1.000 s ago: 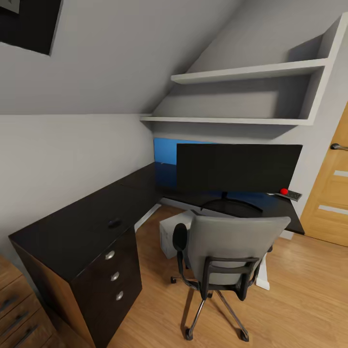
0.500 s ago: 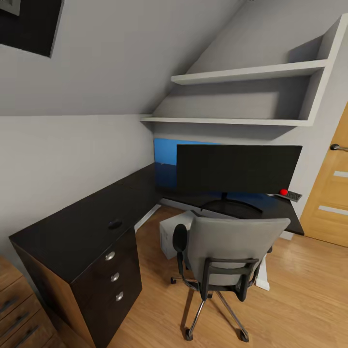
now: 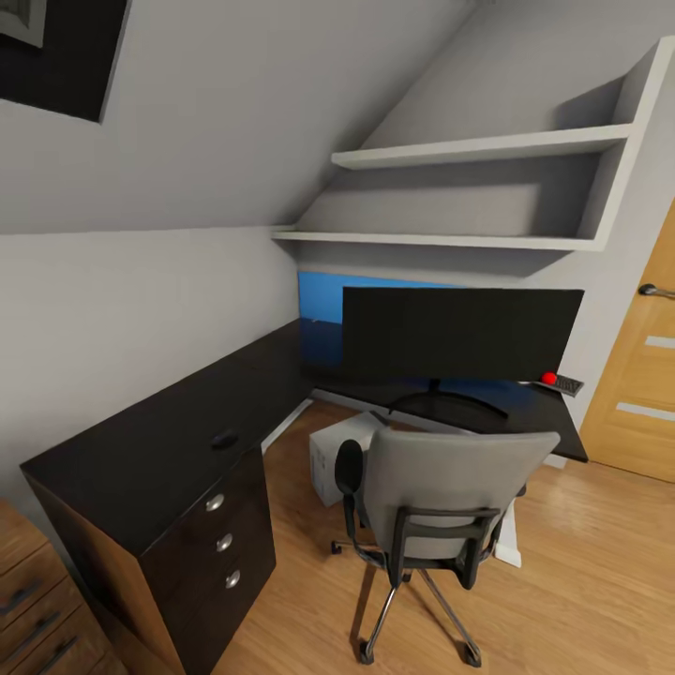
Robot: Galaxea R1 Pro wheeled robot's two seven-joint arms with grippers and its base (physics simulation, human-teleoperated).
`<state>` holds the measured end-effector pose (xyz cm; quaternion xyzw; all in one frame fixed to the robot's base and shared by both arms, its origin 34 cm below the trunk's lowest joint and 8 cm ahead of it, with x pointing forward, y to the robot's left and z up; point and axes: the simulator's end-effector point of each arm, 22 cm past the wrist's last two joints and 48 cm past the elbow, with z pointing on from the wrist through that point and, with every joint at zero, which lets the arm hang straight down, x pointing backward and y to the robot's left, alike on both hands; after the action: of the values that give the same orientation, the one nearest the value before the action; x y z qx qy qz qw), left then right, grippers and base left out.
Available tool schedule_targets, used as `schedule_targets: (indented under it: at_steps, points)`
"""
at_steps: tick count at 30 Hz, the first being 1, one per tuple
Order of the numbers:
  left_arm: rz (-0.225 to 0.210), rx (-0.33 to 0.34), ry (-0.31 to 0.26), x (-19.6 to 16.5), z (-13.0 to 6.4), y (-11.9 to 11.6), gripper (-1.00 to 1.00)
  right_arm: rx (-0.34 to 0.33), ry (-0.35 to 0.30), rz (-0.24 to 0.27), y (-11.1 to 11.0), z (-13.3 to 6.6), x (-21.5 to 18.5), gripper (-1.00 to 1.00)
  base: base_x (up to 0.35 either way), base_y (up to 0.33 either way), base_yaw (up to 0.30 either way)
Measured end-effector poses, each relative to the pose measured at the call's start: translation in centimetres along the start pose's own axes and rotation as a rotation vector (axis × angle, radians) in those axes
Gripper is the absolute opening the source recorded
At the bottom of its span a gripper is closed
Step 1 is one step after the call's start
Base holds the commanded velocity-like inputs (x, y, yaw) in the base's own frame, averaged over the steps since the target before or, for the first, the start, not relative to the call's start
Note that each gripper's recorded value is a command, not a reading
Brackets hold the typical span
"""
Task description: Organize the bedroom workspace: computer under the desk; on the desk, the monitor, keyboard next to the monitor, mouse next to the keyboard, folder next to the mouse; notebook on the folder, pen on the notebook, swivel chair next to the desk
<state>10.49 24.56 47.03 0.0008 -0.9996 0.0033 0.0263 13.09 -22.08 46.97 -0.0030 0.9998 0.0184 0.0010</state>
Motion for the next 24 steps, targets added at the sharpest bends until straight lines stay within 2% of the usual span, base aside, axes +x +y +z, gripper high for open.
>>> schedule_targets:
  at_steps: [5,6,14,15,16,17,24]
  points:
    - [-0.003,-0.005,-0.029,-1.3,-0.8,0.4,1.0,0.0,-0.037,-0.001,0.0,-0.8,-1.0,1.0,0.0,0.0,0.0]
    - [-0.004,-0.005,-0.032,-1.5,-1.0,0.4,1.0,0.001,-0.157,-0.002,-0.1,-1.2,-3.7,1.0,0.0,0.0,0.0]
    - [-0.004,-0.006,-0.042,-1.8,-2.2,0.4,1.0,0.009,-0.179,0.002,-0.7,-2.5,-4.2,1.0,0.0,0.0,0.0]
    - [-0.019,-0.008,-0.102,-4.7,-2.6,0.5,1.0,0.007,-0.181,0.006,-0.5,-2.7,-4.2,1.0,0.0,0.0,0.0]
    - [-0.068,-0.009,-0.125,-5.8,-2.8,0.7,1.0,0.005,-0.181,0.007,-0.3,-2.8,-4.2,1.0,0.0,0.0,0.0]
    - [-0.148,-0.009,-0.143,-6.6,-3.1,1.1,1.0,0.002,-0.182,0.008,0.0,-3.0,-4.2,1.0,0.0,0.0,0.0]
    - [-0.166,-0.008,-0.161,-7.3,-4.2,1.2,1.0,0.0,-0.2,0.003,0.1,-4.1,-4.6,1.0,0.0,0.0,0.0]
